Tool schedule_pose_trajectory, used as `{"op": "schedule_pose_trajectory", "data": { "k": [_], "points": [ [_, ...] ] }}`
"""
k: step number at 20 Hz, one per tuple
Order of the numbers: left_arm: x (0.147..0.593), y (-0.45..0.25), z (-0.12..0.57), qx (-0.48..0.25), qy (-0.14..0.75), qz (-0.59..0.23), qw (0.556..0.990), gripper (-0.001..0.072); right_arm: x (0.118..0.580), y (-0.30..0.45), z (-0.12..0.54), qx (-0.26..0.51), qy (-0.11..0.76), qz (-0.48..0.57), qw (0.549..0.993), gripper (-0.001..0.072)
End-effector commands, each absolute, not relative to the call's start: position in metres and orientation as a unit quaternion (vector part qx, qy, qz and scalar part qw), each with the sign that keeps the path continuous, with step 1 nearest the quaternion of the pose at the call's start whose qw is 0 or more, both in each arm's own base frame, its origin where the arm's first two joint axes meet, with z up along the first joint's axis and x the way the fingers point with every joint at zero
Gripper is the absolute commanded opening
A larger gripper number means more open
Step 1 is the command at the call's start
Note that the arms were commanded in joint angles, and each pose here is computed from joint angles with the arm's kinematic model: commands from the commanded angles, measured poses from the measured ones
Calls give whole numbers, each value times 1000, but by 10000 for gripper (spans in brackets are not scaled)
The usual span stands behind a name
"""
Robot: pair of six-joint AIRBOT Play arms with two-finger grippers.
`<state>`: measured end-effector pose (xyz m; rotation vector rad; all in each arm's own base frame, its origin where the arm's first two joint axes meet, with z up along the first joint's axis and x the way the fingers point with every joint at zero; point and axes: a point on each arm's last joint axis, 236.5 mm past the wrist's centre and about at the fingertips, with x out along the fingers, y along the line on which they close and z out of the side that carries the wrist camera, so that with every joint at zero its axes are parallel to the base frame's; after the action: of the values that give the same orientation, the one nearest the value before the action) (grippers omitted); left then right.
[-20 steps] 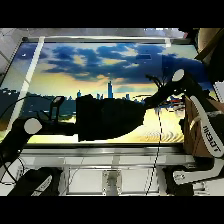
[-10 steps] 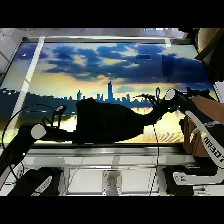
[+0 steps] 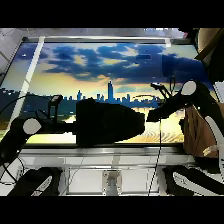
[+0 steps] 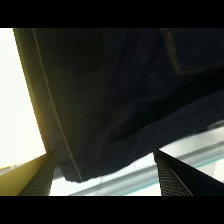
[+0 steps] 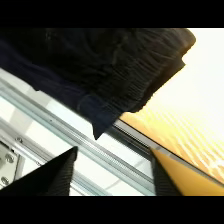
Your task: Fold the clothes and pants, and hang the long-sleeved shirts on hangers.
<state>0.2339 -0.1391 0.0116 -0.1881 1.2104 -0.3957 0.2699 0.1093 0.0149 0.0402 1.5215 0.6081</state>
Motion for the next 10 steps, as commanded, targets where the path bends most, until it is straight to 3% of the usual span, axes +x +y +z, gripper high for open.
{"op": "schedule_pose_trajectory", "data": {
  "k": [1,3,5,10],
  "points": [
    [243,-141,23,-89,546,-187,812,698,281,109,17,159,656,247,695,600],
    [243,-141,24,-89,546,-187,812,698,290,100,0,256,635,216,697,687],
    [245,-141,24,-90,542,-186,814,697,286,104,-21,335,619,205,680,694],
    [247,-141,25,-100,540,-181,816,696,276,112,-81,398,619,180,653,703]
  ]
}}
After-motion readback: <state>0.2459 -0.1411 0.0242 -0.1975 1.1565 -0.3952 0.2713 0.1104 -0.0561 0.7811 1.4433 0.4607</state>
